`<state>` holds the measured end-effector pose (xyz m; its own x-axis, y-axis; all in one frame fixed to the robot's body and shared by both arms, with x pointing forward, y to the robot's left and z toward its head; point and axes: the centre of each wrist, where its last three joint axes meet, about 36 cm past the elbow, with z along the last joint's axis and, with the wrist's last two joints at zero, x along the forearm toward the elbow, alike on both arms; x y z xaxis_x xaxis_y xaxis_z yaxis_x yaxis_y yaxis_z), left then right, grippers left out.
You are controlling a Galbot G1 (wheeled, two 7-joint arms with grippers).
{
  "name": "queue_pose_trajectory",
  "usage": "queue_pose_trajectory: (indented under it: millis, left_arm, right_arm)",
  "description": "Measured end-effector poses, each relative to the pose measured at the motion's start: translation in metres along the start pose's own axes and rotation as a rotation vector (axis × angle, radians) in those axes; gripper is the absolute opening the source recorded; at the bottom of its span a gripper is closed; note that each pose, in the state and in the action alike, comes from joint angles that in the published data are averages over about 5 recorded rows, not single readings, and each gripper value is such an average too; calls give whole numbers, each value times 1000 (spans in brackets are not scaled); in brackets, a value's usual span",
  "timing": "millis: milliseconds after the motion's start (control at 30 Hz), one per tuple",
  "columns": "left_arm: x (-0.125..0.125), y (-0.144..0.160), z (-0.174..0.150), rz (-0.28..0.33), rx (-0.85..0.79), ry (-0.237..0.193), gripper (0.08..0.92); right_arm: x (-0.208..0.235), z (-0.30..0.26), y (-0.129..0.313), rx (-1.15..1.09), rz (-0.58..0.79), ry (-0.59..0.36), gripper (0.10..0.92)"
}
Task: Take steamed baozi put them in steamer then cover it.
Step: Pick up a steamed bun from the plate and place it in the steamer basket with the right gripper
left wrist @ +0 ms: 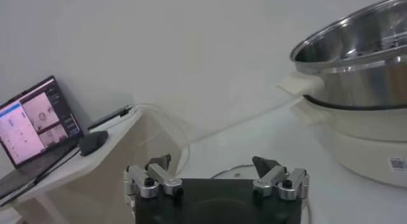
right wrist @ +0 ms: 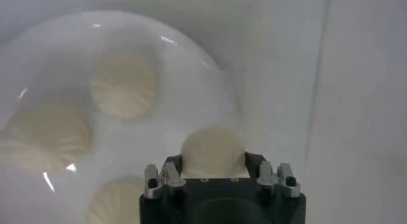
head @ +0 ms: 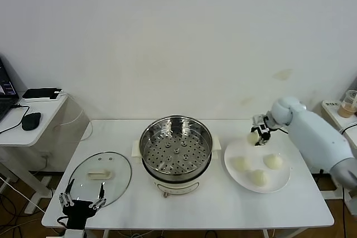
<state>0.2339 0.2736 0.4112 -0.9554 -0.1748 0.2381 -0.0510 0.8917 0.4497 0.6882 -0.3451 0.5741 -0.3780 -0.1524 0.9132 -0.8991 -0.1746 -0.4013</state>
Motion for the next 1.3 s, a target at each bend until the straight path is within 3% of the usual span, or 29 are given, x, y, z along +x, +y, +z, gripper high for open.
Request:
queue_pose_trajectory:
  millis: [333,567,933,1300]
  left_arm:
    - [-10,-1,4,20,11,12,823]
    - [-14,2,3,22,7,10,823]
    - [-13,7,3,10,5,12,823]
    - [-12,10,-4,-12,20,-3,823]
  right_arm:
    - [58,-74,-43,135,72,-152,619]
    - [71,-147,-60,294,80,-238,619]
    - [37,-232,-56,575,15,-271,619]
    - [-11,-268,-57,839,-8,-253,624]
